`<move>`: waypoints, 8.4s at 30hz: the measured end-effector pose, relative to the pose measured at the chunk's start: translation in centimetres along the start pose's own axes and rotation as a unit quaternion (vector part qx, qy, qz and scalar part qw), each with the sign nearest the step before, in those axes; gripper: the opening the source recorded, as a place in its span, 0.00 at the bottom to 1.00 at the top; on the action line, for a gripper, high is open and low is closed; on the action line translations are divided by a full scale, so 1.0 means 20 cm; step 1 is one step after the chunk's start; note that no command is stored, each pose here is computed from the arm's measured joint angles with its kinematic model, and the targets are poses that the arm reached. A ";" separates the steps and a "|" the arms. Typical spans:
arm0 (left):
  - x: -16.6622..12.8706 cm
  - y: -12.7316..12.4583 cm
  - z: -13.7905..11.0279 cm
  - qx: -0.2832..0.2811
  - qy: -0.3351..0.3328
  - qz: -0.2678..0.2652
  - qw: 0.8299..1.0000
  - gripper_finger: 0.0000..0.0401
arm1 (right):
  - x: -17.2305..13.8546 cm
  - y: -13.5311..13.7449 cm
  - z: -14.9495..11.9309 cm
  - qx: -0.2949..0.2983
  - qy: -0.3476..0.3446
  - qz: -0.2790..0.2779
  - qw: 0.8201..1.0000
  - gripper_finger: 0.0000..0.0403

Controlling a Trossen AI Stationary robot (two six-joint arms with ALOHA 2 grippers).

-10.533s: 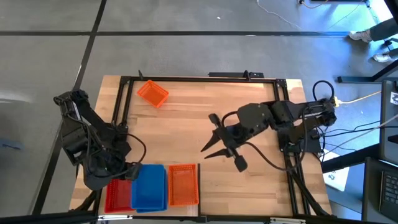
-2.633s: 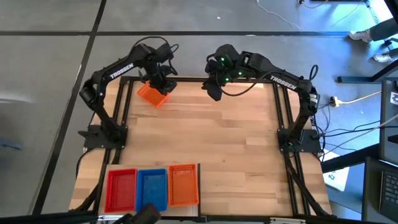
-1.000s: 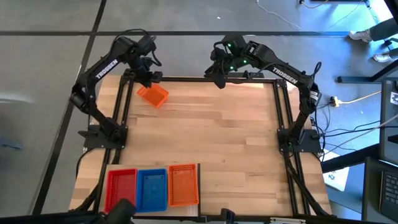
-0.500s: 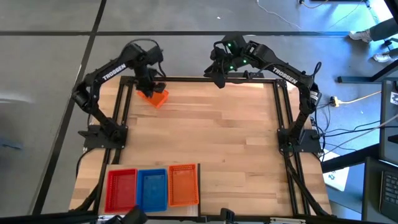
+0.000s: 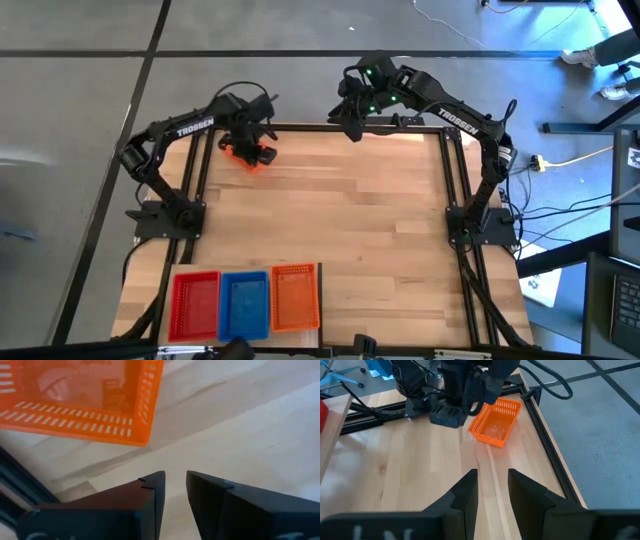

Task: Stack baskets on shelf by color
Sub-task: Stack the orange bin on top of the other orange bin on the shelf, then return to Home Position

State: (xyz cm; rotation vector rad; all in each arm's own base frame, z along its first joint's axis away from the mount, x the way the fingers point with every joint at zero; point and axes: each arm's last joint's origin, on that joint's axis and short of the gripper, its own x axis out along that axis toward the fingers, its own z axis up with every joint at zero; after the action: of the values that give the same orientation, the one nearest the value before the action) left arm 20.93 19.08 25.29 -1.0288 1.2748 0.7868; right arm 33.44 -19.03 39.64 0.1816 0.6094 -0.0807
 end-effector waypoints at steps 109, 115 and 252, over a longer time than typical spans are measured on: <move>-0.84 -0.85 -1.56 0.503 -0.111 -0.260 0.817 0.00 | -0.47 0.53 -0.03 -0.128 -0.021 0.263 0.956 0.26; -0.86 -0.99 -1.68 0.501 -0.104 -0.285 0.811 0.00 | -0.46 0.58 -0.03 -0.137 -0.018 0.274 0.952 0.26; -1.14 -0.67 -1.59 0.528 -0.277 -0.236 0.767 0.12 | 0.17 2.04 -0.30 -0.201 -0.056 0.316 0.925 0.26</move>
State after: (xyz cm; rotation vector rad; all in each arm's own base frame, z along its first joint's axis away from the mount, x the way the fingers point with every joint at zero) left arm 17.67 -13.72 50.46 -0.1099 0.6724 -0.1056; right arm 38.04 22.10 38.82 -0.0325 0.4187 0.6541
